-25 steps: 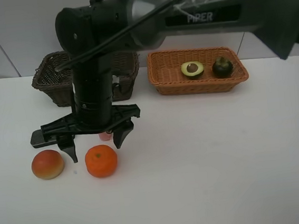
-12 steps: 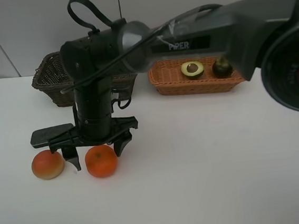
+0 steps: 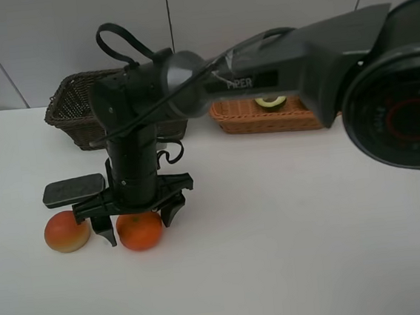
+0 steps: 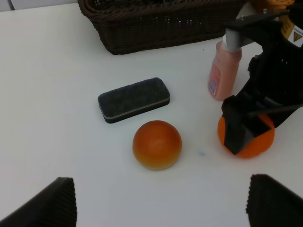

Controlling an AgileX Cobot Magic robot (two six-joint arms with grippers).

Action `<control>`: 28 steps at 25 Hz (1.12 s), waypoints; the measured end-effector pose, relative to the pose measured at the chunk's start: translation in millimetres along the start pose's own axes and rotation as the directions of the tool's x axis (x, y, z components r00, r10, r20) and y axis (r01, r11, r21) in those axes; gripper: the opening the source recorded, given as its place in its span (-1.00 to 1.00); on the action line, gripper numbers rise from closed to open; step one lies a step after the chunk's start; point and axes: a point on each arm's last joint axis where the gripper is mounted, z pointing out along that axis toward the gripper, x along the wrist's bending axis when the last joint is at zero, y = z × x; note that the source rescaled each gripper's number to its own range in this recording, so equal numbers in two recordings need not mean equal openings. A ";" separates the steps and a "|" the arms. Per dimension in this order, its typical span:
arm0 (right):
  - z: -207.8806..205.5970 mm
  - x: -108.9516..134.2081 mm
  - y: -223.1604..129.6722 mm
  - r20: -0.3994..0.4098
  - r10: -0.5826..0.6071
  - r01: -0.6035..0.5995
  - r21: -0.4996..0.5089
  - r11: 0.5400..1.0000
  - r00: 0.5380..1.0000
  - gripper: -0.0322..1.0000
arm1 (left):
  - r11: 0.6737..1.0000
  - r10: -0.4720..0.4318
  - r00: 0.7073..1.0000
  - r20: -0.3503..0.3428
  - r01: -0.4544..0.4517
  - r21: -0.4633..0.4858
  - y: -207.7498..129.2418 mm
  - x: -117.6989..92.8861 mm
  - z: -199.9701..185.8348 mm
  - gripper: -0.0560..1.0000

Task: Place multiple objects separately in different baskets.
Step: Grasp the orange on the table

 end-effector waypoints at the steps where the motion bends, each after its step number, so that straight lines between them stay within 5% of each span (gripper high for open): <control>1: 2.0 -0.1 0.1 0.001 0.000 0.000 0.002 1.000 1.000 0.97 | 1.000 0.000 1.000 0.000 0.000 0.000 0.0 0.0 0.0 0.70; 12: 9.3 -0.6 0.7 0.004 0.002 -0.002 0.006 1.000 1.000 0.97 | 1.000 0.000 1.000 0.000 0.000 0.000 0.0 0.0 0.0 0.70; 16: 9.3 -0.5 0.8 0.003 0.002 -0.002 0.004 1.000 1.000 0.73 | 1.000 0.000 1.000 0.000 0.000 0.000 0.0 0.0 0.0 0.70; 28: 9.3 -0.5 0.8 0.003 0.002 -0.002 0.004 1.000 1.000 0.73 | 1.000 0.000 1.000 0.000 0.000 0.000 0.0 0.0 0.0 0.70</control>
